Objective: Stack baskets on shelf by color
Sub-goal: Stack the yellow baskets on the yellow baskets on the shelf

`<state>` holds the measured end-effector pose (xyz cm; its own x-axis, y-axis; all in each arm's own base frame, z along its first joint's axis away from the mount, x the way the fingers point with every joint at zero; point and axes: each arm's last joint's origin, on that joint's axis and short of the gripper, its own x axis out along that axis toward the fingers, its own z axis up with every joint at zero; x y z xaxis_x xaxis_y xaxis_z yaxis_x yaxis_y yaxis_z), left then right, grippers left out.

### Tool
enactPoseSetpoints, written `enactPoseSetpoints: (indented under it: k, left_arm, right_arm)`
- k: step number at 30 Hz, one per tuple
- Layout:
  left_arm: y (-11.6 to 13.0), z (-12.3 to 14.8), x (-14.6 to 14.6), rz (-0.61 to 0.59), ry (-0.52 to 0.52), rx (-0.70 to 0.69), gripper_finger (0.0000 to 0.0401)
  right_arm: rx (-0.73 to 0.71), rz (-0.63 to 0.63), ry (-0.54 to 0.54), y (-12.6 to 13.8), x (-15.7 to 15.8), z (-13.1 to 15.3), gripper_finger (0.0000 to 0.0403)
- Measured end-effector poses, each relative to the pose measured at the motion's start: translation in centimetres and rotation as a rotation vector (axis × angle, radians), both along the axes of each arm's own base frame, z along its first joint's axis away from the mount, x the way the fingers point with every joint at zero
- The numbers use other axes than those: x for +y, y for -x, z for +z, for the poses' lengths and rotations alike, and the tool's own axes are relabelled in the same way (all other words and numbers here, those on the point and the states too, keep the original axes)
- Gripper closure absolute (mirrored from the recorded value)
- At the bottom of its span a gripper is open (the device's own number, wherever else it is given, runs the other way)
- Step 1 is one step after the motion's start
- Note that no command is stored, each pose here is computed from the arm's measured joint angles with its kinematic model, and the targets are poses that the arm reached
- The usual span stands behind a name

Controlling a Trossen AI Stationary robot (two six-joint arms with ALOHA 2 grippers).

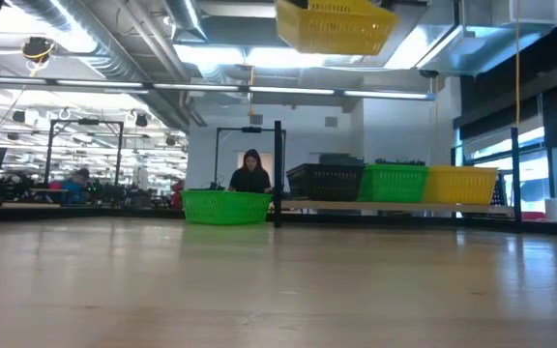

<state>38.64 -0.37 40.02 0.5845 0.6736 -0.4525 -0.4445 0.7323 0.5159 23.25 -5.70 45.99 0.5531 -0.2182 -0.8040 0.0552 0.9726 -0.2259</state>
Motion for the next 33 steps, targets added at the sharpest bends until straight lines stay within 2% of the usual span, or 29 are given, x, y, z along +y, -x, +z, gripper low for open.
enactPoseSetpoints:
  k: [9,14,19,29,33]
  left_arm:
    - [0.0,0.1,0.4,0.011,0.000,-0.006,0.0401]
    - [0.1,0.1,0.4,0.013,0.000,-0.001,0.0401]
    - [0.3,-0.3,0.4,0.010,0.026,0.035,0.0401]
    - [0.5,-0.4,0.7,0.019,0.022,0.056,0.0401]
    - [0.5,-0.4,1.1,0.030,0.022,0.056,0.0401]
  right_arm:
    - [-0.088,-0.012,0.019,-2.1,-0.5,-1.3,0.0311]
    - [-0.093,-0.013,0.028,-2.2,-0.6,-1.3,0.0311]
    - [-0.092,-0.066,0.094,-2.0,-0.8,-1.0,0.0311]
    - [-0.092,-0.056,0.093,-2.0,-0.7,-1.0,0.0311]
    - [-0.127,0.025,0.027,-2.3,-0.5,-0.9,0.0311]
